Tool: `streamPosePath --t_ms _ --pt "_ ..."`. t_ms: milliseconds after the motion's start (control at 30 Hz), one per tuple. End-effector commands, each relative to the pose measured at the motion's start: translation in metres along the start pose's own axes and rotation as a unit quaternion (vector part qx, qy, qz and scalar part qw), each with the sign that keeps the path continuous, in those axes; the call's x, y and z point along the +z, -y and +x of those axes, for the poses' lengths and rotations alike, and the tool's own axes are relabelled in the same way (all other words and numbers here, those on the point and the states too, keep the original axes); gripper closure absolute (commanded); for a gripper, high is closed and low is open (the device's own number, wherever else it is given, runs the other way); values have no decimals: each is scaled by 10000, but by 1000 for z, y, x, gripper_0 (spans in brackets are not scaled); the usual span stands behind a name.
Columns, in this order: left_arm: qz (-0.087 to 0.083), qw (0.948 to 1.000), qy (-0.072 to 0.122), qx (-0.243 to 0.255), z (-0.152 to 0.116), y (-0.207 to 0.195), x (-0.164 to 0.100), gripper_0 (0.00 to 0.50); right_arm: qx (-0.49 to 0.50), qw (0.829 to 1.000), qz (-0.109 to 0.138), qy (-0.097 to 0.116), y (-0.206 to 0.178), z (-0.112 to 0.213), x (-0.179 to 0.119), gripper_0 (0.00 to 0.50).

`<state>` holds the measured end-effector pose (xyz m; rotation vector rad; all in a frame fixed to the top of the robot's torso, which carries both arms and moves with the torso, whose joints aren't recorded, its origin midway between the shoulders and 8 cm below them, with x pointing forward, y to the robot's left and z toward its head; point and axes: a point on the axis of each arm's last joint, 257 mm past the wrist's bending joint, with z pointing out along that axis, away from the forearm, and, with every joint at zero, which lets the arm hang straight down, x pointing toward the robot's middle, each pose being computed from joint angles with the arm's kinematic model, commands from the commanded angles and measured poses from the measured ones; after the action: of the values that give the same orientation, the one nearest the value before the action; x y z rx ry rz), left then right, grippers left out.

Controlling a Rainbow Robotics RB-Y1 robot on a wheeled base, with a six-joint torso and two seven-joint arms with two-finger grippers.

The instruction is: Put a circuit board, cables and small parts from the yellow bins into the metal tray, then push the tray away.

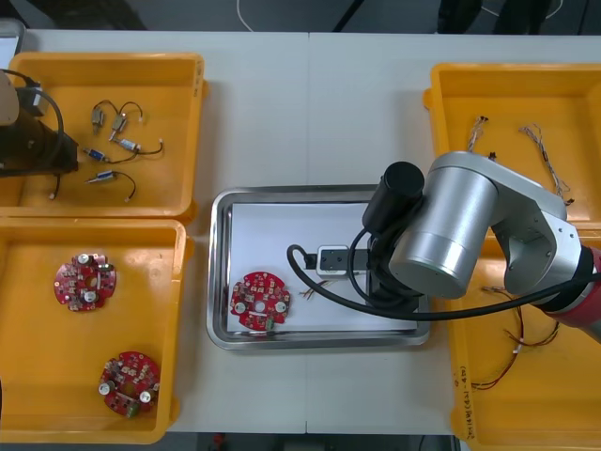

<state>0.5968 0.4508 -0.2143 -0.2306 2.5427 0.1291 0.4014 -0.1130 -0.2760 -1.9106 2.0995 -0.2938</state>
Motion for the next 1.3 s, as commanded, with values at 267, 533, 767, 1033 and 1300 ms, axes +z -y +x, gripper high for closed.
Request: streamPosePath --t_ms 267,533,767,1033,1300 --pt "71 9991 207 367 -25 5 -13 500 301 9995 129 -9 27 -11 -60 0" --pt "107 9991 230 329 -28 5 -19 498 754 9939 608 530 60 -18 -104 0" --pt "115 9992 145 348 -35 6 -52 497 1204 9828 1062 911 92 -3 -146 0" --pt "113 9985 -50 526 -33 20 -96 498 1692 9721 1306 967 120 36 -174 0" --pt "183 9962 -260 813 -18 56 -135 497 2288 9534 1731 928 152 80 -201 0"
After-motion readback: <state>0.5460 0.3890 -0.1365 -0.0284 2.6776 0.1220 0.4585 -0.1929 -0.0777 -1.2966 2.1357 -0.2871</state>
